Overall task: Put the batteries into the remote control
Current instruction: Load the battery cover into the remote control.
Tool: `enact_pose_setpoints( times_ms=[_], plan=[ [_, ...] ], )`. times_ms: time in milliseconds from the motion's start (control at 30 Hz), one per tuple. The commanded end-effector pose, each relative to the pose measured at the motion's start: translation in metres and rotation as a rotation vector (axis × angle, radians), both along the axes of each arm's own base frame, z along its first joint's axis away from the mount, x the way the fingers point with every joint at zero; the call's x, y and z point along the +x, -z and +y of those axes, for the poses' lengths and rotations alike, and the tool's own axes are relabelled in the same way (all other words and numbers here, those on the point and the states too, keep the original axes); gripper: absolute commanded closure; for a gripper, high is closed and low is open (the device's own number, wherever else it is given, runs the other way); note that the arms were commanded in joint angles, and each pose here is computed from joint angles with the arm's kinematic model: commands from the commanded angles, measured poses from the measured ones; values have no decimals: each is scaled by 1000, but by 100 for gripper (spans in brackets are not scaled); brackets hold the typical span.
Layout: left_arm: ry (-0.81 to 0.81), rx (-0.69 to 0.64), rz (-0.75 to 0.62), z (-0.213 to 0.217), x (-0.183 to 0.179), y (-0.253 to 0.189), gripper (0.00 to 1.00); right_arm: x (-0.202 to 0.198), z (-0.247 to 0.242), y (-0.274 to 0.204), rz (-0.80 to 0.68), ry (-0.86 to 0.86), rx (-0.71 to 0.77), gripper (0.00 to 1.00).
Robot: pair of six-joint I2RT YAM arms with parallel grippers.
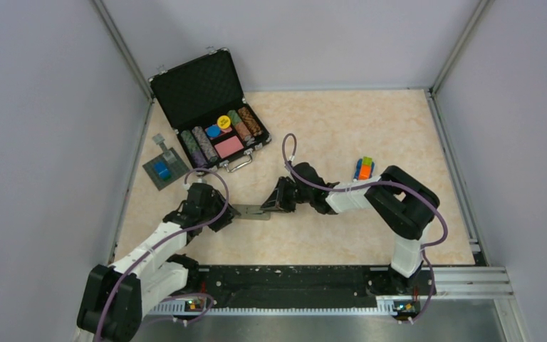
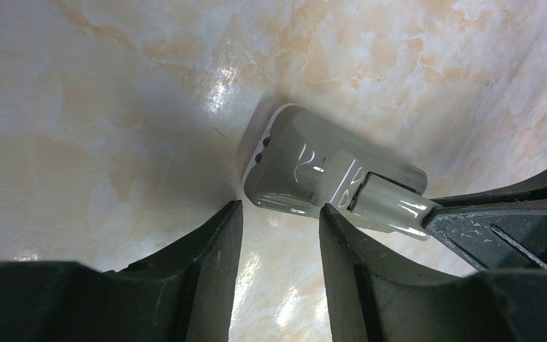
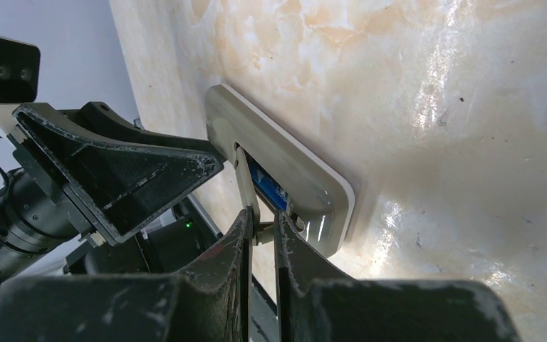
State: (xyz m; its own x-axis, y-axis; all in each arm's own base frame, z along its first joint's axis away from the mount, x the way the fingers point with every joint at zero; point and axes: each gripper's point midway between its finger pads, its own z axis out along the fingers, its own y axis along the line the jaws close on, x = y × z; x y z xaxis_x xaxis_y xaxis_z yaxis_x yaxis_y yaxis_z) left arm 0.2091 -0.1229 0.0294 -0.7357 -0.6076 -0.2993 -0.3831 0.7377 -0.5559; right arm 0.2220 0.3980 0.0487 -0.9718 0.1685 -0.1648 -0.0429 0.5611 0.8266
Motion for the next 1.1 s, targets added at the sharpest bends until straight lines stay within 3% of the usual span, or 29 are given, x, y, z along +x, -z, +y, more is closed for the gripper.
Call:
enact_pose_setpoints(
  times_ms=[0, 733, 1067],
  plan=[
    [-3, -3, -29, 1, 5, -2, 52, -1, 6, 1, -20, -12, 8, 100],
    [68, -37, -47, -11, 7, -5, 53, -4, 16, 12, -37, -44, -39, 100],
    [90, -68, -49, -17, 7, -10, 55, -9, 14, 25, 23, -28, -53, 100]
  ],
)
